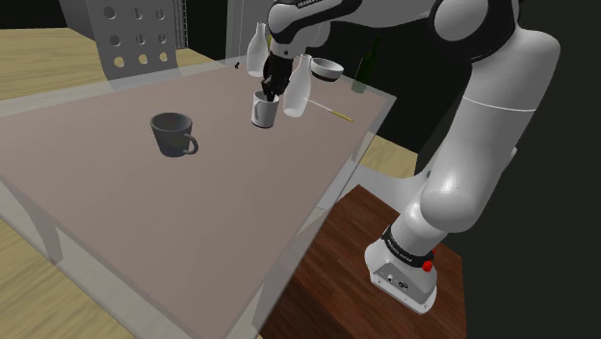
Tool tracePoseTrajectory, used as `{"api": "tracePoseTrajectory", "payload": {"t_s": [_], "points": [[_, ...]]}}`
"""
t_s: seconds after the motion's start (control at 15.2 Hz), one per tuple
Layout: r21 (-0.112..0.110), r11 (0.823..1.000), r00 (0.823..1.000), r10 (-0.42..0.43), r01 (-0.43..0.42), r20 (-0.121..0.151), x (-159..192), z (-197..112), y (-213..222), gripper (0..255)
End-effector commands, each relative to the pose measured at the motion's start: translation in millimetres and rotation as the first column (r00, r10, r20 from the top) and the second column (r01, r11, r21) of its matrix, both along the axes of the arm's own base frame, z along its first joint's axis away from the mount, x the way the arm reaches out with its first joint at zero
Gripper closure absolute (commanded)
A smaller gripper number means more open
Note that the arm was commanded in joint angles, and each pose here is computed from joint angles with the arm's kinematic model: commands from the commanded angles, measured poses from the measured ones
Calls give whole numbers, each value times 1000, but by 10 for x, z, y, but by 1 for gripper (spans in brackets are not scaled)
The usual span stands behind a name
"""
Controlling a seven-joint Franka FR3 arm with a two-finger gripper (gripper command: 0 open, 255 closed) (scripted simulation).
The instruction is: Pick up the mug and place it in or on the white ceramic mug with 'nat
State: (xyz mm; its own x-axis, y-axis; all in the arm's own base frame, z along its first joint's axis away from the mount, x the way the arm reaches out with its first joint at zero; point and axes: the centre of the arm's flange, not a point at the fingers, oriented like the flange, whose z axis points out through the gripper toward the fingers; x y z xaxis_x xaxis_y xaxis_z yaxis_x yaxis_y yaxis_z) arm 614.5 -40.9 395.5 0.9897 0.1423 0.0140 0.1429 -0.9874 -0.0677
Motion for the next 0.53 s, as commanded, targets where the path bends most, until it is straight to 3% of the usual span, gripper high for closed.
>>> {"api": "tracePoseTrajectory", "payload": {"t_s": [0.0, 0.46], "points": [[0, 1000, 1000, 0, 0, 0, 13, 103, -9, 255], [0, 1000, 1000, 0, 0, 0, 13, 473, -9, 255]]}}
